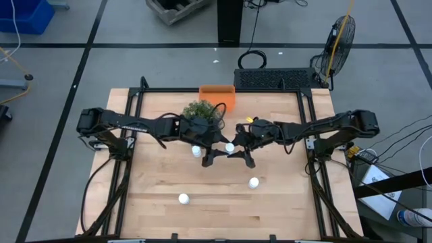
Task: Pick and place pill bottles into a basket
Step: Put the white pill bottle into the orange bin
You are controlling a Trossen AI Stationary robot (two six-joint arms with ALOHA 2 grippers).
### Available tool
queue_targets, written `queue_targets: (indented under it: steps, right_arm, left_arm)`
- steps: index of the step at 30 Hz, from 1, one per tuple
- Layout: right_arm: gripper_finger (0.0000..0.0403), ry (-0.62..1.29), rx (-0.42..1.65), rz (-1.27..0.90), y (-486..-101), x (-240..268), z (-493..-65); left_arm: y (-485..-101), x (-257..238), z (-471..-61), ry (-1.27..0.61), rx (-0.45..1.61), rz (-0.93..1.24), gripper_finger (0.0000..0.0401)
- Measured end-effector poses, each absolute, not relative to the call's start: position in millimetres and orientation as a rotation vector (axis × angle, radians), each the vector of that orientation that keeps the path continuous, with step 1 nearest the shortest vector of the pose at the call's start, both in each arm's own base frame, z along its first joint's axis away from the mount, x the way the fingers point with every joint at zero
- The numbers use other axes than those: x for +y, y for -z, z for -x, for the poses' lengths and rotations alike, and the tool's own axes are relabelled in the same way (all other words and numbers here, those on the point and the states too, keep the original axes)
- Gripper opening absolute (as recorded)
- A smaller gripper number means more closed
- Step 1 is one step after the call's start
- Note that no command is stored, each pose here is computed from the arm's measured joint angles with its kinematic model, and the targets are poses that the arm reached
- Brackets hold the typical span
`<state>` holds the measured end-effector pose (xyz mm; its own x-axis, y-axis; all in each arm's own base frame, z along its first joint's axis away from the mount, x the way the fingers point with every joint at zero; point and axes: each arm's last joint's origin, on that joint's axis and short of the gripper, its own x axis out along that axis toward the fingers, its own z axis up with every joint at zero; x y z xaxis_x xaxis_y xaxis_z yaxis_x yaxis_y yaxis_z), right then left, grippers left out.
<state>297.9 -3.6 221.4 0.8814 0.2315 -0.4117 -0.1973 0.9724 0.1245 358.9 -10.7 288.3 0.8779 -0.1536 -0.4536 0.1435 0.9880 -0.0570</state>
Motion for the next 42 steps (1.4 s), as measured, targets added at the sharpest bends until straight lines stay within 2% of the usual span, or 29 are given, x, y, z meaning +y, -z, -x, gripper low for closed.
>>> queue_targets:
  steps: [12, 21, 42]
  right_arm:
    - [0.0157, -0.244, 0.468, -0.102, -214.3, -3.6, -307.4]
    - [0.0157, -0.262, 0.460, -0.105, -218.5, -3.5, -317.6]
    - [0.0157, -0.321, 0.501, -0.116, -205.6, -2.9, -352.6]
  left_arm:
    - [-301.3, -13.0, -355.7, 0.139, 0.585, -0.021, 0.0230]
    - [-297.9, -9.3, -352.2, 0.061, 0.653, -0.047, 0.0230]
    - [-289.4, -14.4, -344.4, 0.074, 0.772, -0.006, 0.0230]
